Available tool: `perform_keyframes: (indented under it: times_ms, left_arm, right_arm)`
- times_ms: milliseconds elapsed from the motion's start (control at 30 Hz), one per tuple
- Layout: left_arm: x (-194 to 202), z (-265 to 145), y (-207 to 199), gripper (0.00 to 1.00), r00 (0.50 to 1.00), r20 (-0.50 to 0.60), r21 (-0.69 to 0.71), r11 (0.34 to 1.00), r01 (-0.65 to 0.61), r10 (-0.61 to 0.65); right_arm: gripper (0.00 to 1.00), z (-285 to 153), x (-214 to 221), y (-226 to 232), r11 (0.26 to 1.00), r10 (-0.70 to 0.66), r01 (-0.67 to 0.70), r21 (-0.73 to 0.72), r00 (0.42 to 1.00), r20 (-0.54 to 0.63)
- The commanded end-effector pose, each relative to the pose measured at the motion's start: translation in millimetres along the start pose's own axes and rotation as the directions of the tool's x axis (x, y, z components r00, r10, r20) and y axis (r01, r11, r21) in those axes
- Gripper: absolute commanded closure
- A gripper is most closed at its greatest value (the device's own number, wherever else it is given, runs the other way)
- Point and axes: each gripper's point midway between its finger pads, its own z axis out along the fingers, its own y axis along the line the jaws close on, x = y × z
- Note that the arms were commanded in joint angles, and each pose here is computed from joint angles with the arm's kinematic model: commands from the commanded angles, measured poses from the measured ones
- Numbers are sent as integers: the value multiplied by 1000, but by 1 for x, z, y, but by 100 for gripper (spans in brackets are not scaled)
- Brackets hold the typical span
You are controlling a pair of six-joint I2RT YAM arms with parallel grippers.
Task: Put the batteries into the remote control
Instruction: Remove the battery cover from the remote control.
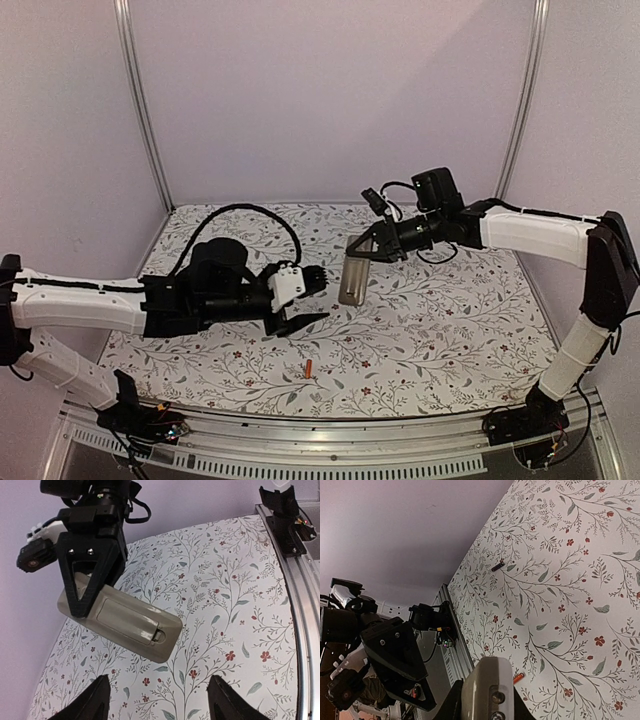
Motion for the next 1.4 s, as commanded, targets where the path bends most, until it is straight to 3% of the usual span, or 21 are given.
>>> perform_keyframes:
  times_ms: [0, 367, 1000, 1367]
  left_arm:
    - [-2, 11, -18, 37, 988, -8, 33, 987, -157, 157]
    - [-4, 29, -17, 53, 968, -38, 14, 969, -248, 248]
    - [7, 46, -19, 55, 955, -93, 30, 959, -280, 282]
    - [12, 47, -3, 59, 933, -139, -58, 938, -342, 332]
  right_arm:
    - [100, 14, 20, 5, 998, 26, -29, -51, 997, -69]
    - [100, 31, 34, 3, 997, 55, -61, -53, 992, -117]
    - [100, 34, 37, 7, 995, 57, -66, -70, 990, -132]
    - [100, 35, 41, 13, 992, 59, -74, -99, 987, -151]
